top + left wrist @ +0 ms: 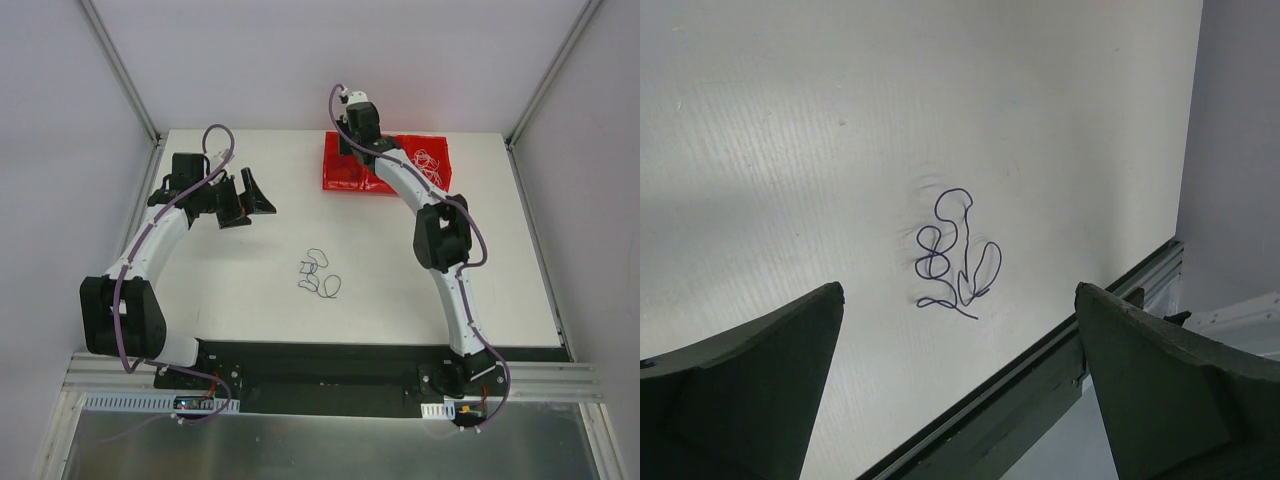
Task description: Untangle the cables
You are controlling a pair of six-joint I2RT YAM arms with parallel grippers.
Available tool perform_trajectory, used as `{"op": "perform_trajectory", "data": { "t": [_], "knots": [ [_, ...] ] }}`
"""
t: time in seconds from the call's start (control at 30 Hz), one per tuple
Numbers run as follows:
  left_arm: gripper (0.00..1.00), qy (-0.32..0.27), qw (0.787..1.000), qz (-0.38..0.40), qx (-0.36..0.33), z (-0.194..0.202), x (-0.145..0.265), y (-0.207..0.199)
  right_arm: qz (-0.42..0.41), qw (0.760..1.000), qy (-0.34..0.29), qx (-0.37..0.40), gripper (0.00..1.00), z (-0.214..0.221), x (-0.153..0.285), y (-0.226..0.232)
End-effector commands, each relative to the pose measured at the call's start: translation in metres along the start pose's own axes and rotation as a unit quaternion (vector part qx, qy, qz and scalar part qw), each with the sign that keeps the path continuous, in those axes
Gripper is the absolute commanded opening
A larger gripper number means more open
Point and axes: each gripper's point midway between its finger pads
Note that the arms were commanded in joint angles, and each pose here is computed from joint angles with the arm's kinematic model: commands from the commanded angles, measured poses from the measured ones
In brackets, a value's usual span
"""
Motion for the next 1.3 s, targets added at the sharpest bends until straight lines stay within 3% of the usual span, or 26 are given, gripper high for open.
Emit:
{"op": "perform_trajectory", "data": {
  "t": [0.0, 0.13, 0.23, 0.3, 0.43, 0.6, 0.73, 0.87, 1.03, 1.27],
  "knots": [
    [0.99, -0.01, 1.0, 0.023, -0.006, -0.004, 0.004, -0.009, 0.002, 0.997, -0.055, -0.051, 0.01, -0.029, -0.018, -0.003],
    [0.99, -0.011, 1.0, 0.026, -0.006, -0.005, 0.004, -0.01, 0.001, 0.997, -0.053, -0.047, 0.12, -0.022, -0.03, -0.003],
    [0.99, -0.012, 1.0, 0.026, -0.008, -0.005, 0.005, -0.01, 0.003, 0.998, -0.046, -0.04, 0.36, -0.02, -0.028, -0.004],
    [0.99, -0.011, 1.0, 0.026, -0.008, -0.004, 0.005, -0.01, 0.001, 0.998, -0.043, -0.035, 0.46, -0.025, -0.018, -0.003],
    [0.99, -0.009, 0.999, 0.03, -0.008, -0.004, 0.003, -0.01, 0.011, 0.999, -0.031, -0.028, 0.58, -0.051, 0.031, -0.004],
    [0.95, 0.025, 0.997, 0.069, 0.001, 0.006, -0.008, -0.018, -0.004, 1.0, 0.025, -0.007, 0.77, -0.028, 0.101, 0.002],
    [0.78, 0.066, 0.995, 0.079, -0.009, 0.028, -0.027, -0.026, -0.1, 0.991, 0.085, -0.027, 0.79, 0.036, 0.151, 0.027],
    [0.64, 0.131, 0.987, 0.092, -0.021, 0.061, -0.052, -0.04, -0.202, 0.967, 0.146, -0.055, 0.74, 0.118, 0.198, 0.057],
    [0.58, 0.177, 0.982, 0.059, -0.027, 0.091, -0.075, -0.036, -0.237, 0.948, 0.2, -0.065, 0.71, 0.203, 0.243, 0.081],
    [0.47, 0.197, 0.98, -0.027, -0.027, 0.121, -0.094, -0.013, -0.224, 0.937, 0.237, -0.123, 0.61, 0.255, 0.253, 0.087]
  ]
}}
Point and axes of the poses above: each gripper's point midway between its finger pads, its own x axis back along the fingers, its own y axis along the line the jaws close on, z = x × y, and after that the axes turned 6 degrees about -x, right-handed
